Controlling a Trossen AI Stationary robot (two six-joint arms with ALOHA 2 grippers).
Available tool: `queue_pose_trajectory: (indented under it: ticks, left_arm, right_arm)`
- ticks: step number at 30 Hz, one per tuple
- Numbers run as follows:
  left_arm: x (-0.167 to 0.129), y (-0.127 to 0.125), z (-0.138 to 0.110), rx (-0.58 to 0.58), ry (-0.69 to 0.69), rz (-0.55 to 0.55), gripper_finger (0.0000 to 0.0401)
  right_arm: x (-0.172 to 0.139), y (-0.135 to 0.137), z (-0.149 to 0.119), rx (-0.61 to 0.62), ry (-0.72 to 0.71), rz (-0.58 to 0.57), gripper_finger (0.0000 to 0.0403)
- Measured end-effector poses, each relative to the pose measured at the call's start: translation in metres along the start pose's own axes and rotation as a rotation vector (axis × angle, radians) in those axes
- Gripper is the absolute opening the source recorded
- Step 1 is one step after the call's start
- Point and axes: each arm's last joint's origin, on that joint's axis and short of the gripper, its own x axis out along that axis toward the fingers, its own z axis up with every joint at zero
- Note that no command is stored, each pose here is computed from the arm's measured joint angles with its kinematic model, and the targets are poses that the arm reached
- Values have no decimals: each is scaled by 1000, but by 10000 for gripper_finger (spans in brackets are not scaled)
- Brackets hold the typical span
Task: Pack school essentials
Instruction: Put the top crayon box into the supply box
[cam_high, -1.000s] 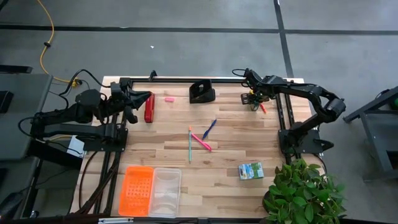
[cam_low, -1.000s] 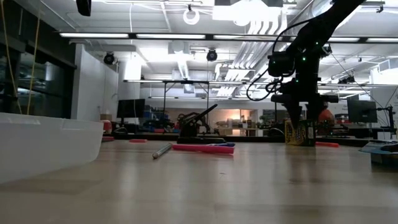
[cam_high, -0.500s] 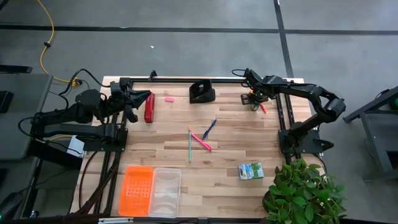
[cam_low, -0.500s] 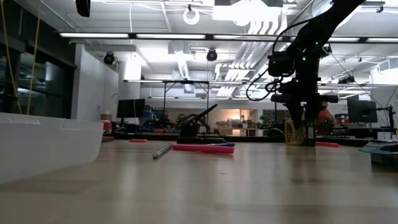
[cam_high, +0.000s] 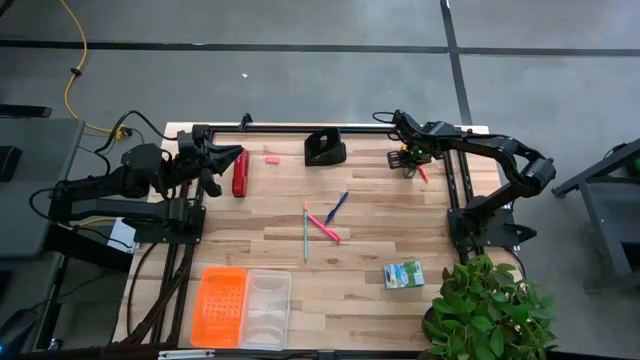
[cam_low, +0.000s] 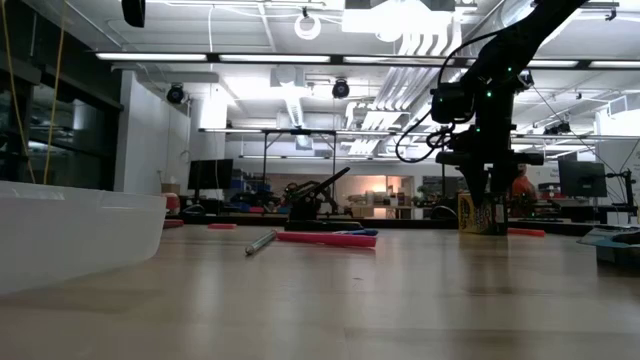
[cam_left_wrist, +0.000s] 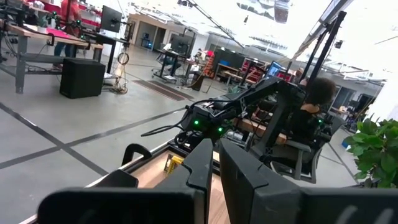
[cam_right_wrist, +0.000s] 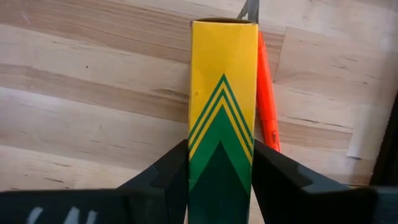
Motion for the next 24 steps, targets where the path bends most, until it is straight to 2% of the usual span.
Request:
queue_pose_trajectory:
  ticks: [9,14,19,24]
  left_arm:
    - [0,0,0,0,1,0,21]
    - [0,0,0,0,0,0,21]
    - [0,0,0,0,1,1,21]
    - [0,0,0,-1,0,3,21]
  right_arm:
    - [0,0,0,0,2,-2,103]
    - [-8,-1,-1,1,-14,37,97]
    - [-45,-4,-6,-5,-147,157,96]
    - [-101,-2,-17,-44,-391,430,96]
